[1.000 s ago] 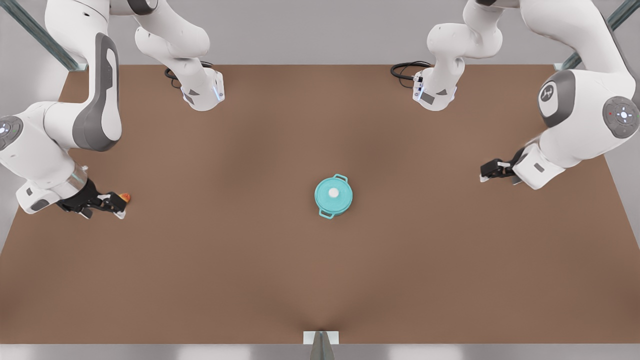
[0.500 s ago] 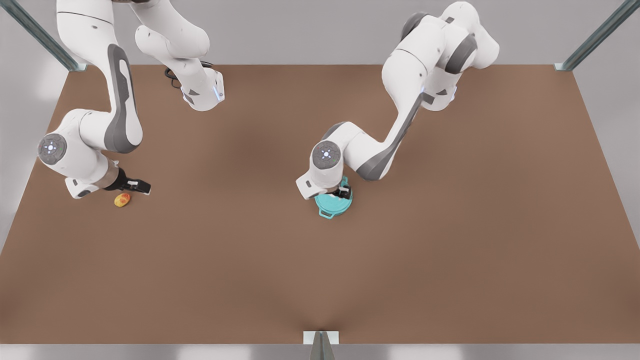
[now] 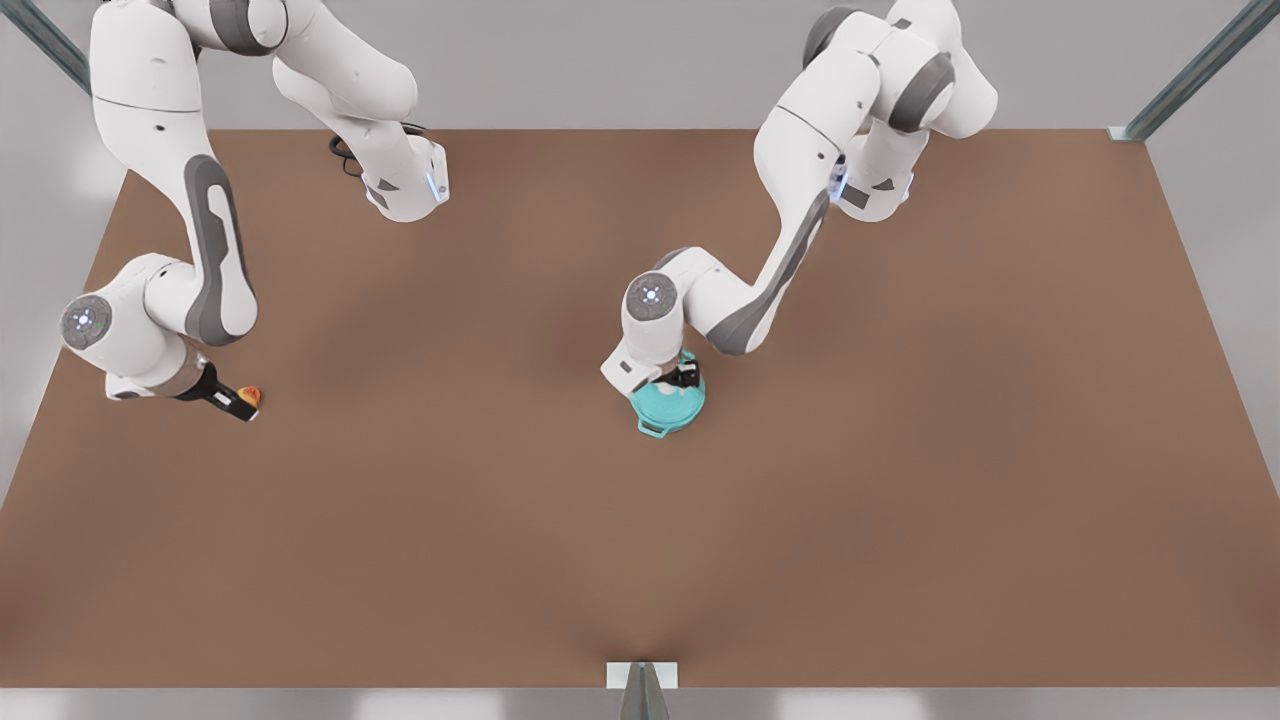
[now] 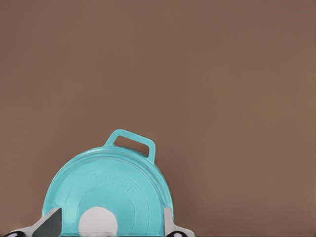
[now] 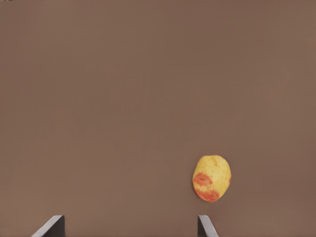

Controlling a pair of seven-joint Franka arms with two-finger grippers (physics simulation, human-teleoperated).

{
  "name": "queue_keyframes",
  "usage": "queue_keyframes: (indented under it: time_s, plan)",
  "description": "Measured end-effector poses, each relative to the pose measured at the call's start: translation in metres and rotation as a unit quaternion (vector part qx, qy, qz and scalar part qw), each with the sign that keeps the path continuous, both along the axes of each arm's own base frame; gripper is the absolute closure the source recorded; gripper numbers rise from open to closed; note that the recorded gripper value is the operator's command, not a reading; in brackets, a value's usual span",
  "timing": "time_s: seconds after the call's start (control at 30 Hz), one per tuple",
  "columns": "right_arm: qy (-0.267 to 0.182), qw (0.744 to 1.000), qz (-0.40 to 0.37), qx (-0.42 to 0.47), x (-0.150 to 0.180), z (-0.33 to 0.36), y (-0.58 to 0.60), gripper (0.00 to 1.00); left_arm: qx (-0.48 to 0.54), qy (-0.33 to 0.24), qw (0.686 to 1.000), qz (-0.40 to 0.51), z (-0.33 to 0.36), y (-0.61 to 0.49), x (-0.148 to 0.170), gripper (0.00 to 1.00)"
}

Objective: Open the pot lid and put the potato into the pot

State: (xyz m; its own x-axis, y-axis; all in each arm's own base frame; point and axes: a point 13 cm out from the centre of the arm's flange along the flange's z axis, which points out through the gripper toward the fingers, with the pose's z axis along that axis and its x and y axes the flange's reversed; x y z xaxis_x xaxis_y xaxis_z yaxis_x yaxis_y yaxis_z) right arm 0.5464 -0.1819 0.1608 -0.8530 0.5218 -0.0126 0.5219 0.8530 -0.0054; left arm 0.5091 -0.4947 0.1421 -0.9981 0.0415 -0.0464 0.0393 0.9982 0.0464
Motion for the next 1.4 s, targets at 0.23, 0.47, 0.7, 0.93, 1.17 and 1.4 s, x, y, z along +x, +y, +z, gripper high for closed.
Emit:
queue_keyframes:
  time_s: [0.23, 0.47, 0.7, 0.93, 1.17, 1.4]
  plan:
    - [-0.007, 0.999, -0.047, -0.011, -0.022, -0.032, -0.029, 0.0, -0.003, -0.007, 0.999, 0.033, -0.032, -0.002, -0.01, 0.0]
    - [-0.007, 0.997, -0.07, -0.017, -0.034, -0.063, -0.043, 0.0, -0.008, -0.028, 0.998, 0.055, -0.044, 0.008, 0.002, 0.0]
    - [0.009, 0.997, -0.075, -0.029, -0.047, -0.095, -0.056, 0.0, -0.018, -0.036, 0.997, 0.064, -0.033, -0.003, -0.008, 0.0]
    - [0.015, 0.996, -0.076, -0.041, -0.057, -0.109, -0.07, 0.0, -0.013, -0.032, 0.997, 0.076, -0.041, -0.001, -0.017, 0.46]
    - [0.015, 0.996, -0.071, -0.043, -0.054, -0.121, -0.064, 0.0, -0.021, -0.057, 0.992, 0.106, 0.002, 0.007, 0.027, 0.57]
    - [0.009, 0.996, -0.073, -0.045, -0.052, -0.123, -0.064, 0.0, 0.018, -0.037, 0.975, 0.22, -0.029, 0.21, 0.16, 0.54]
